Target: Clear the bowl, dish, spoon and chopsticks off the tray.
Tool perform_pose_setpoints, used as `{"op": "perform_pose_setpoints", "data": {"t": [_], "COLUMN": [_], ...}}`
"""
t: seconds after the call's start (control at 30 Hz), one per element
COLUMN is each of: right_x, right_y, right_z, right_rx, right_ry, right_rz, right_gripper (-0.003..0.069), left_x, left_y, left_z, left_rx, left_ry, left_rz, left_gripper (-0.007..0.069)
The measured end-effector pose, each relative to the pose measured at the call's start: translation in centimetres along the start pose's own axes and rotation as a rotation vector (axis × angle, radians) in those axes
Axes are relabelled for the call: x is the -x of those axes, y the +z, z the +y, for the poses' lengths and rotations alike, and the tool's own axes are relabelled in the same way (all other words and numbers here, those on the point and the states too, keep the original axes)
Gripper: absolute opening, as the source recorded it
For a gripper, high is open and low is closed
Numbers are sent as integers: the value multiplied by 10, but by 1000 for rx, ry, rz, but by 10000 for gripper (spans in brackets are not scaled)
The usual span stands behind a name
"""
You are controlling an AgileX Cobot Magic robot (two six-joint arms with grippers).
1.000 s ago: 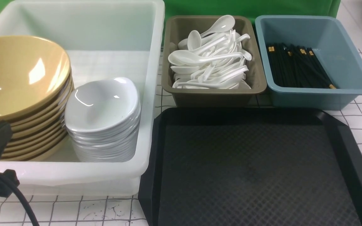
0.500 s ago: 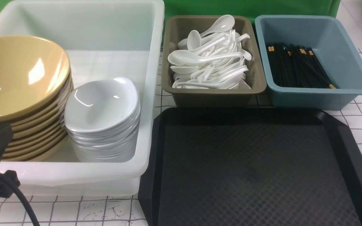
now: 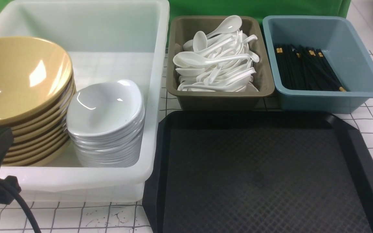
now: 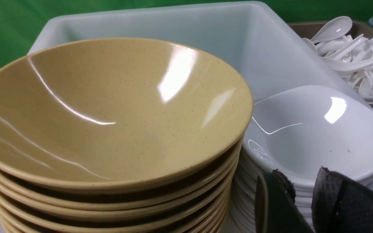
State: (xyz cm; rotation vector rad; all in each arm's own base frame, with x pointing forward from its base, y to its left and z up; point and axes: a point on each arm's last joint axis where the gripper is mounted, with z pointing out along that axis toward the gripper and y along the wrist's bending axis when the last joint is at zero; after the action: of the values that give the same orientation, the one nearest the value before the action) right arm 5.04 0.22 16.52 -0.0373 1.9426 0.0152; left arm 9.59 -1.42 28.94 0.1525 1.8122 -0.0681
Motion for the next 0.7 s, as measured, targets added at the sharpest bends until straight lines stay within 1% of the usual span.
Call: {"op": "perform_pose_setpoints", "data": {"t": [0.2, 0.27, 0.33, 0.37, 0.47, 0.5, 0.53, 0.7], "right_x": [0, 0, 0, 0, 0, 0, 0, 0], "right_y": [0, 0, 0, 0, 0, 0, 0, 0], "right_z": [0, 0, 0, 0, 0, 0, 0, 0], "right_rx": [0, 0, 0, 0, 0, 0, 0, 0], "right_ry": [0, 0, 0, 0, 0, 0, 0, 0], "right_rz": [1, 1, 1, 1, 1, 1, 1, 1], "right_gripper": [55, 57, 58, 59, 61, 61, 63, 69], "left_x": [-29, -39, -48, -51, -62, -62, -67, -81], "left_y": [-16, -26, -36, -38, -41, -40, -40, -35], "left_z": [2, 3, 4, 5, 5, 5, 5, 3], "left_rx": [-11, -16, -19, -17, 18, 16, 42, 63], "left_ry": [3, -13, -62, -81, -91, -98, -78, -75], "left_rz": [-78, -140, -187, -186, -142, -137, -97, -11], "left_gripper": [139, 138, 123, 108, 25, 20, 0, -11]}}
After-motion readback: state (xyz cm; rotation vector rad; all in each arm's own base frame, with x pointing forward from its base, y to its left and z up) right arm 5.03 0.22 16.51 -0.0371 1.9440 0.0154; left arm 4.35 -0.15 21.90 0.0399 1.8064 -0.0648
